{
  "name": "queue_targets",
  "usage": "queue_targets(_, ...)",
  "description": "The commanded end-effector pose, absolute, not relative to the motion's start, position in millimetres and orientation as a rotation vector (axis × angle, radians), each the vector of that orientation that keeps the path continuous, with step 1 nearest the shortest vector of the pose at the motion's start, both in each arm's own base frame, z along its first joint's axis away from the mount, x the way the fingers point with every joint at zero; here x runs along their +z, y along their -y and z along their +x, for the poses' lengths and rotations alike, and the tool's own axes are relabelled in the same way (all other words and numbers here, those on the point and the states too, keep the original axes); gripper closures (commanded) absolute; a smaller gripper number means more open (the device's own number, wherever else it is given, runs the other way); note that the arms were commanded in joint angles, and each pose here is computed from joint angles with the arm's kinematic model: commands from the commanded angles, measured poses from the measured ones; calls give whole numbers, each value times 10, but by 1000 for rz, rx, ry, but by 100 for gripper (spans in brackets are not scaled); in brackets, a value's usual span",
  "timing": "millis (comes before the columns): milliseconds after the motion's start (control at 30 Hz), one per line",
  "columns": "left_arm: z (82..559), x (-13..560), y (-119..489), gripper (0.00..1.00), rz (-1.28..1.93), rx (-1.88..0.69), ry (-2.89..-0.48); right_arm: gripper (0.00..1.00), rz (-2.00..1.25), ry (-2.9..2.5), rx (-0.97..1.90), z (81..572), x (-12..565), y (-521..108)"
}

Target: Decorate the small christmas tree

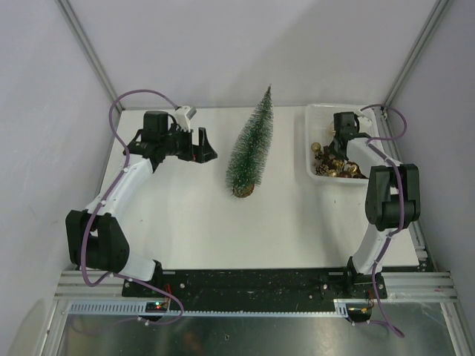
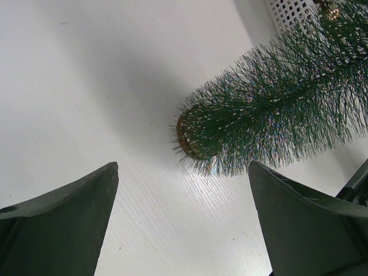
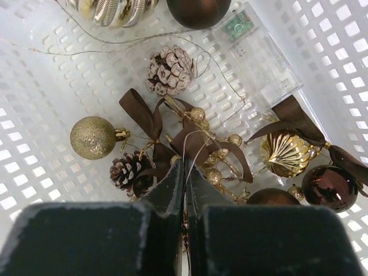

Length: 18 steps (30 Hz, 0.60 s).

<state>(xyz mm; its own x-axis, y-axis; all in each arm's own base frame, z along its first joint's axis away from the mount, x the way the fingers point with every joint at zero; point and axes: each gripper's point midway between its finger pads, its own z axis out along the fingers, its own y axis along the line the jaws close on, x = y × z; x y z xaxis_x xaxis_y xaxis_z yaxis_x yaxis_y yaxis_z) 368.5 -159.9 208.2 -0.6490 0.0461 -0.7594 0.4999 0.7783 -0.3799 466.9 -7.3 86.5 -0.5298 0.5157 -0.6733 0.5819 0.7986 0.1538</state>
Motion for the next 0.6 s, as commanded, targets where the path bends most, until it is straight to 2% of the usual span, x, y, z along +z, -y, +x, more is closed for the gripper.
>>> queue_targets(0,3728,2224,1565,0,412,-720,-2135,100,806,-2120,-49,4764,1336,76)
queue_targets(300,3701,2292,1570,0,411,-726,-2118,100,646,-1805,291,4558,3012,-218)
queue_targets(567,3676,2398,1559,0,413,-716,-2091,100,329,-1614,573,4171,4284,-839)
